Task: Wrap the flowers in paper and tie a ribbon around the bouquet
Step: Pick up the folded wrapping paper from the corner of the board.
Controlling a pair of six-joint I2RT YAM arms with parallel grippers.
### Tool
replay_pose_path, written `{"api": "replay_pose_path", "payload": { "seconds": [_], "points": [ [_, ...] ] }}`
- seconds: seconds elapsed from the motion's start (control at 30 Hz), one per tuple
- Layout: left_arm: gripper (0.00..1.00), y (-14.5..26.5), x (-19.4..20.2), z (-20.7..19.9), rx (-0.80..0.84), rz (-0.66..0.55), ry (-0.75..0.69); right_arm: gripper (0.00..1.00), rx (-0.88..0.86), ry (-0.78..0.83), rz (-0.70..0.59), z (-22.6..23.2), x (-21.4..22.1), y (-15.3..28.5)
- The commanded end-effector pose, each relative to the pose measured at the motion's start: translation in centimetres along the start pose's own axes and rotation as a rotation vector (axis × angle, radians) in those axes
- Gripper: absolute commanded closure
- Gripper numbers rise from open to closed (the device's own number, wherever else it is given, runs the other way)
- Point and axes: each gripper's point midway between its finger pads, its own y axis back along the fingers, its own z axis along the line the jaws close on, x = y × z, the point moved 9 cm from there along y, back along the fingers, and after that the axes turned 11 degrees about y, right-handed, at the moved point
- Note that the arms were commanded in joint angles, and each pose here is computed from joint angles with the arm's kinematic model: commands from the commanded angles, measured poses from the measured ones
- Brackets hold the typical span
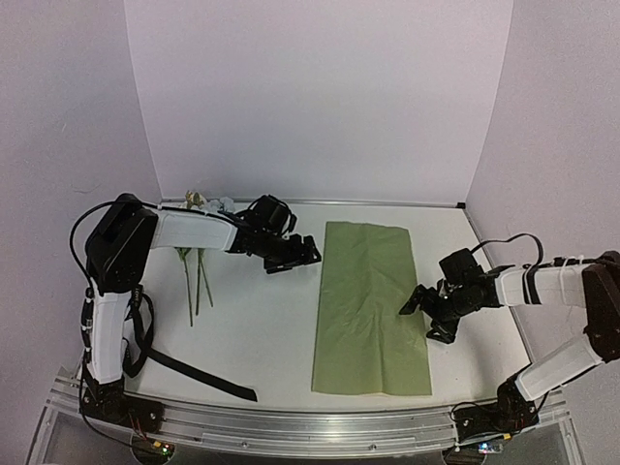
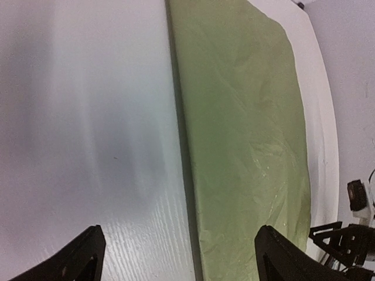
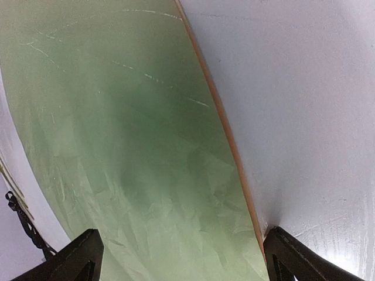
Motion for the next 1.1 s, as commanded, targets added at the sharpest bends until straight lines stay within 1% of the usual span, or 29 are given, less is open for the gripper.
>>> {"api": "replay_pose_path", "payload": {
  "seconds": [0.0, 0.07, 0.17, 0.27, 0.4, 0.7, 0.93, 1.03, 1.07],
  "points": [
    [0.22, 0.7, -0.3, 0.1, 0.034, 0.035, -0.001, 0.09, 0.010, -0.036, 0.015, 0.5, -0.8, -0.8],
    [0.33, 0.2, 0.1, 0.2, 0.044, 0.066, 0.001, 0.15, 0.011, -0.037, 0.028, 0.5, -0.9, -1.2],
    [0.44, -0.4, 0.8, 0.4, 0.060, 0.106, 0.004, 0.26, 0.010, -0.050, 0.024, 0.0, -1.1, -1.6],
    [0.50, -1.0, 1.8, 0.1, 0.063, 0.132, -0.009, 0.34, 0.012, -0.061, 0.017, -0.6, -1.1, -1.5],
    [0.58, -2.2, 3.2, 0.3, 0.043, 0.175, -0.008, 0.42, 0.005, -0.047, 0.014, -0.6, -1.0, -1.3],
    [0.66, -4.1, 4.5, 1.2, 0.014, 0.216, 0.004, 0.72, -0.021, -0.028, 0.011, -0.1, -1.3, -1.1],
    [0.71, -4.5, 4.6, 1.5, -0.002, 0.221, 0.013, 0.90, -0.051, -0.018, 0.005, 0.7, -1.7, -0.6],
    [0.73, -4.6, 4.6, 1.5, -0.001, 0.223, 0.012, 1.00, -0.067, -0.014, 0.006, 1.1, -1.9, -0.3],
    [0.73, -4.6, 4.6, 1.5, -0.002, 0.223, 0.013, 1.00, -0.071, -0.012, 0.006, 1.2, -1.9, -0.2]
  ]
}}
